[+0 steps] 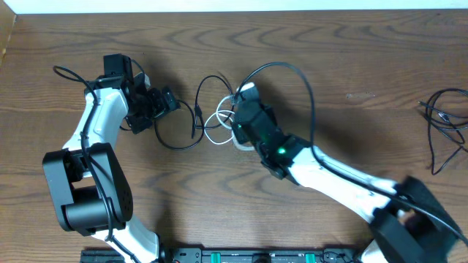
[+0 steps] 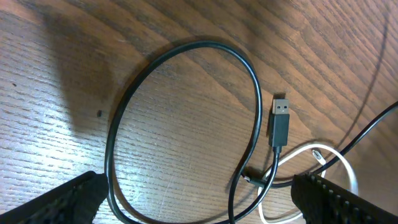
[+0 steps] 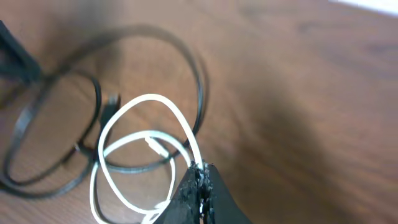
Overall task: Untangle cables
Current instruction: 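Grasp the white cable loop with the right gripper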
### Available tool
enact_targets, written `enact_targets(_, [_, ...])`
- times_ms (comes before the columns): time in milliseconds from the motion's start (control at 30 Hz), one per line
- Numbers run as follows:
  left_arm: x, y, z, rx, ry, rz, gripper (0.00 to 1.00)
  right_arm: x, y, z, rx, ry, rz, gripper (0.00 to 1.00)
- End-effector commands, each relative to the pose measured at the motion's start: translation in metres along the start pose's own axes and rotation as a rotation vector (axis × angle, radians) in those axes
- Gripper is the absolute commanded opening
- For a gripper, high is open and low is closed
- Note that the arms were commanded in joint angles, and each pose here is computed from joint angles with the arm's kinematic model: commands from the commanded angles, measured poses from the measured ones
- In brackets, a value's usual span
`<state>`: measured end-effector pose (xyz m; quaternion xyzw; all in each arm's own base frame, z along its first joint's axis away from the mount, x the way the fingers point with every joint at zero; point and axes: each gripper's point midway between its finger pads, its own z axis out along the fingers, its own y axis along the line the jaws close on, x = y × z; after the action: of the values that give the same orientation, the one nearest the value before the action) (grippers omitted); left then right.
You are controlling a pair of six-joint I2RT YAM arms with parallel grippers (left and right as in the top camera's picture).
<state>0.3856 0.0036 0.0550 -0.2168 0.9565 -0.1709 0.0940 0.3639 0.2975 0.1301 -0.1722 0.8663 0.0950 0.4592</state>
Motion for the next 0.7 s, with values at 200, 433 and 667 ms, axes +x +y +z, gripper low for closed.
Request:
enact_targets(200, [0.003,0.002,0.002,-0.011,0.006,-0.001,1.00,-0.034,-0.025,-0.024,0.071,-0.083,-0.063,0.01])
enact_targets(433, [0.003,0.002,0.002,-0.011,0.006,-0.001,1.00,-0.024,-0.037,-0.021,0.092,-0.038,-0.063,0.01])
enact_targets(667, [0.003,0.002,0.002,-0.012,0.006,-0.001,1.00,-0.014,-0.010,-0.017,-0.065,0.006,0.038,0.01])
